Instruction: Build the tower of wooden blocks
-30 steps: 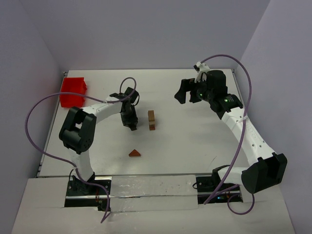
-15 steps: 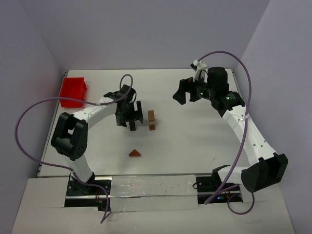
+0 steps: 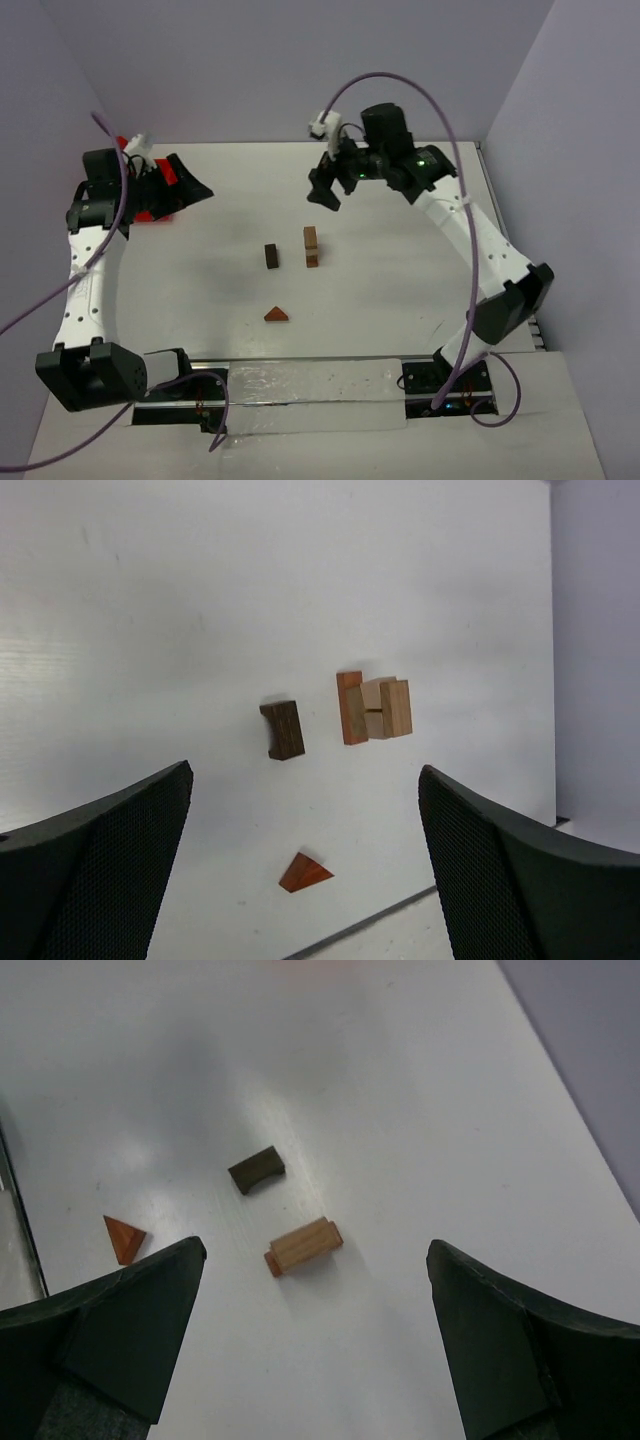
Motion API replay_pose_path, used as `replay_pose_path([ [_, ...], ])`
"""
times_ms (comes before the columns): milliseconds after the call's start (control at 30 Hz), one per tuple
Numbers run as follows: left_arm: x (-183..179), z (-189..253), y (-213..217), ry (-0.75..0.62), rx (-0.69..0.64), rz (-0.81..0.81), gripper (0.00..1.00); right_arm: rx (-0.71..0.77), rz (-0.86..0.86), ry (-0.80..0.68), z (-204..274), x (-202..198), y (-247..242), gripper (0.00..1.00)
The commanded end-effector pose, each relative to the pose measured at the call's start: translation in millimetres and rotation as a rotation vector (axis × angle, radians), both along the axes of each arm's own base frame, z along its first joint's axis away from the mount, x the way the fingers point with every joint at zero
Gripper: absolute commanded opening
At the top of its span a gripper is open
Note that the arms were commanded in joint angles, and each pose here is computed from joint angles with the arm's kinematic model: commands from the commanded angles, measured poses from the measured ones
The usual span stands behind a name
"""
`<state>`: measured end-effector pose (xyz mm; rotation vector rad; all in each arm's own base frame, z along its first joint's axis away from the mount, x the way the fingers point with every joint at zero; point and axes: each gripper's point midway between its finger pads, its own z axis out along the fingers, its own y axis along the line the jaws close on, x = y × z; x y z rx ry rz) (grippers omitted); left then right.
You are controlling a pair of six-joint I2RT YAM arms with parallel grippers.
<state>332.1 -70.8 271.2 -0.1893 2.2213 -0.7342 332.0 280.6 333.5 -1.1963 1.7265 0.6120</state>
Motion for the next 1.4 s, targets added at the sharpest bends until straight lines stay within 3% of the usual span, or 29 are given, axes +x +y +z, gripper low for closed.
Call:
replay_pose_path([
  [0, -15, 17, 7, -0.103, 0.017, -0.143, 0.98, -0.231, 0.214, 0.053, -69, -13, 36, 1.00],
  [267, -50, 39, -1, -0.172, -0.255, -0.338, 0.93, -0.278, 0.455, 0.093, -148, 0, 85, 1.00],
  [767, -57, 41, -4, -0.209, -0.289, -0.347, 0.93, -0.400, 0.578, -0.008, -220, 5, 122, 1.00],
  [1367, -61, 44, 1, -0.222, -0.346, -0.344, 0.93, -0.438, 0.576, 0.072, -273, 11, 137, 1.00],
])
